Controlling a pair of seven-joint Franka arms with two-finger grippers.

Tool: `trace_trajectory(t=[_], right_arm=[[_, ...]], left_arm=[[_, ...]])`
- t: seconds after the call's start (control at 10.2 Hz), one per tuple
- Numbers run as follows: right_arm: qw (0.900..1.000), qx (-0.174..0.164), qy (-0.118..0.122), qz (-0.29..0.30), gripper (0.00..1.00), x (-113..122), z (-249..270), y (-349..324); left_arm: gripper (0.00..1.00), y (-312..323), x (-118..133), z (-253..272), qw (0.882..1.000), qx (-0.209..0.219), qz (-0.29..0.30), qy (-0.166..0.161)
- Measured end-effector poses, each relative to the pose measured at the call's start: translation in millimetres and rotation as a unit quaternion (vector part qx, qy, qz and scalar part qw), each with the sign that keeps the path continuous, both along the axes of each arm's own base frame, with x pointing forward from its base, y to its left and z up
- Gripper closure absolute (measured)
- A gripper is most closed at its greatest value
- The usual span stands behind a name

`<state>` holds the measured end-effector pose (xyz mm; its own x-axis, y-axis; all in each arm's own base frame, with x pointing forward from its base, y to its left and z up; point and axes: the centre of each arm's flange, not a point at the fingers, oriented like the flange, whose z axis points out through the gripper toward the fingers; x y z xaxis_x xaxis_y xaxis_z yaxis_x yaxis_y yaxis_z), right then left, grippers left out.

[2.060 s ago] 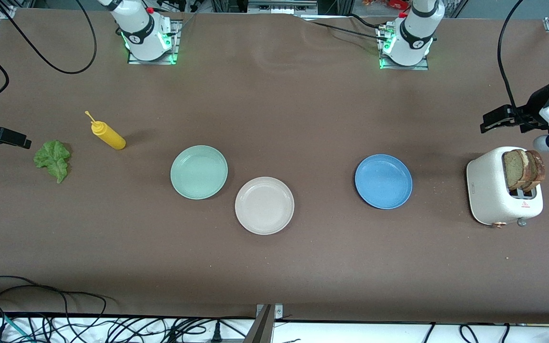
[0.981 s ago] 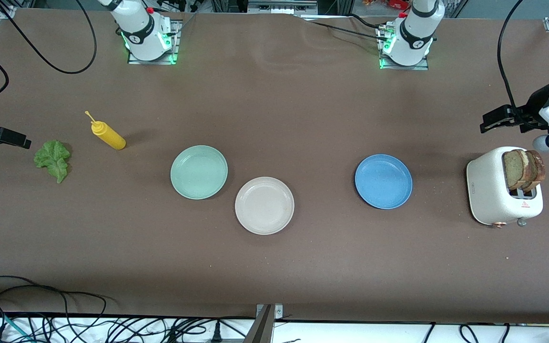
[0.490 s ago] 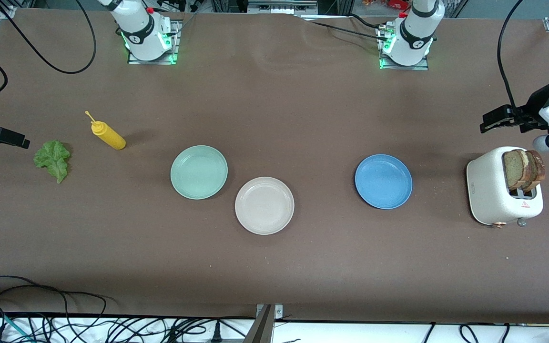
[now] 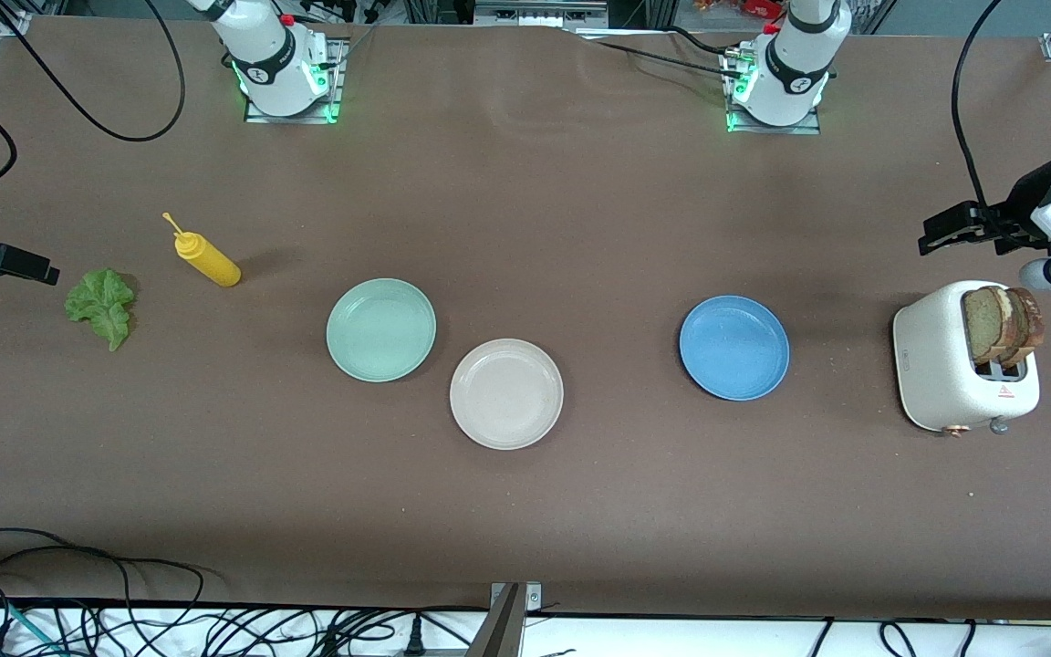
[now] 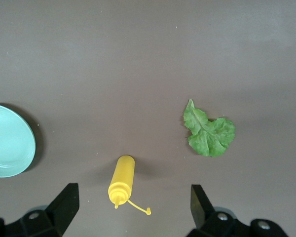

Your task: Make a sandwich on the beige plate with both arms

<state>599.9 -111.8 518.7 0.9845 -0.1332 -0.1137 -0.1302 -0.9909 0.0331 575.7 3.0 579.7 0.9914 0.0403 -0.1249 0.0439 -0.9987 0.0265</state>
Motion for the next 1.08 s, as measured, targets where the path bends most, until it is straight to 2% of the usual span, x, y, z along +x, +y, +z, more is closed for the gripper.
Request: trace_trajectory(t=[0.2,0.59,0.78,0.98,1.08], right_arm=[[1.0,0.0,0.0,0.0,0.0,0,0,0],[1.0,0.0,0.0,0.001,0.0,0,0,1],[1.0,0.0,0.0,0.001,0.0,0,0,1],[1.0,0.0,0.0,0.001,0.0,0,0,1],[1.0,0.0,0.0,0.001,0.0,0,0,1]], left_arm=[[0.0,5,6,-18,1.0,0.0,0.005,0.018],[0.0,76,39,-133,0.993,-0.001,0.063,0.098],[0.0,94,49,-160,0.992,0.002,0.074,0.099],[0.0,105,55,-155,0.995,0.041,0.042,0.076],[0.0,109,56,-155,0.996,0.046,0.022,0.075]])
